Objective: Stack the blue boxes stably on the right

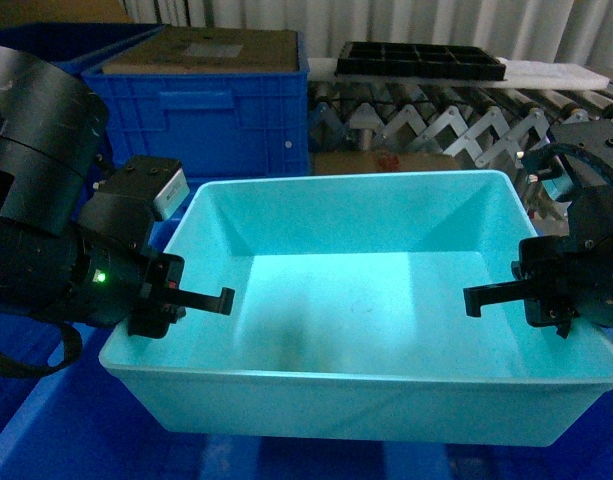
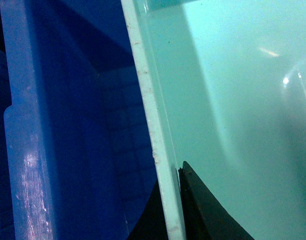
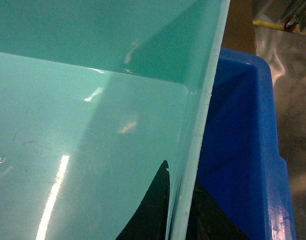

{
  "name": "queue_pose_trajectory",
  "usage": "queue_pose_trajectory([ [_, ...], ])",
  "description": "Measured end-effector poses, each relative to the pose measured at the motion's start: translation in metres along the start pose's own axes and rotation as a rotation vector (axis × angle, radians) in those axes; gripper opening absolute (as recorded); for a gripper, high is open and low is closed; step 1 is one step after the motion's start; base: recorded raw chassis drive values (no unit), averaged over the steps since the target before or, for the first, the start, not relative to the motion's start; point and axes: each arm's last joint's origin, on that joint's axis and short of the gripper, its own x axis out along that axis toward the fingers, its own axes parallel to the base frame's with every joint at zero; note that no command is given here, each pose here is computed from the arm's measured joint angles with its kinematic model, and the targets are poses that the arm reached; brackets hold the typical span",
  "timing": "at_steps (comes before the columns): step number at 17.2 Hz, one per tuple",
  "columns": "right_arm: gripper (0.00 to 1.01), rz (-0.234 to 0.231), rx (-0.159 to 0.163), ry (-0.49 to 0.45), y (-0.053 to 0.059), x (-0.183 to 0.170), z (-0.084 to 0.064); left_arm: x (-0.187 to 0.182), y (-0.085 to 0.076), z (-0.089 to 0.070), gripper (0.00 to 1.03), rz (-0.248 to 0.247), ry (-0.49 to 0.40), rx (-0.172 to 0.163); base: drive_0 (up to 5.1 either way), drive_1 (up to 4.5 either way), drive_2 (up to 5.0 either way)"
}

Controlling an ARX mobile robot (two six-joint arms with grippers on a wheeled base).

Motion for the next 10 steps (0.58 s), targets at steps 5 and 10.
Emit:
queue_pose_trajectory([
  [5,0.07,-0.001,0.000,-0.005,-0.0003,0.0000,0.0005,0.0000,-0.0003,0.0002,0.02,-0.001,-0.002,0.000,0.0,0.00,0.0],
  [10,0.08,-0.001,-0.004,-0.005,-0.0003,0.0000,0.0005,0.0000,-0.0003,0.0001,0.04,-0.001,-0.002,0.002,0.0,0.00,0.0],
])
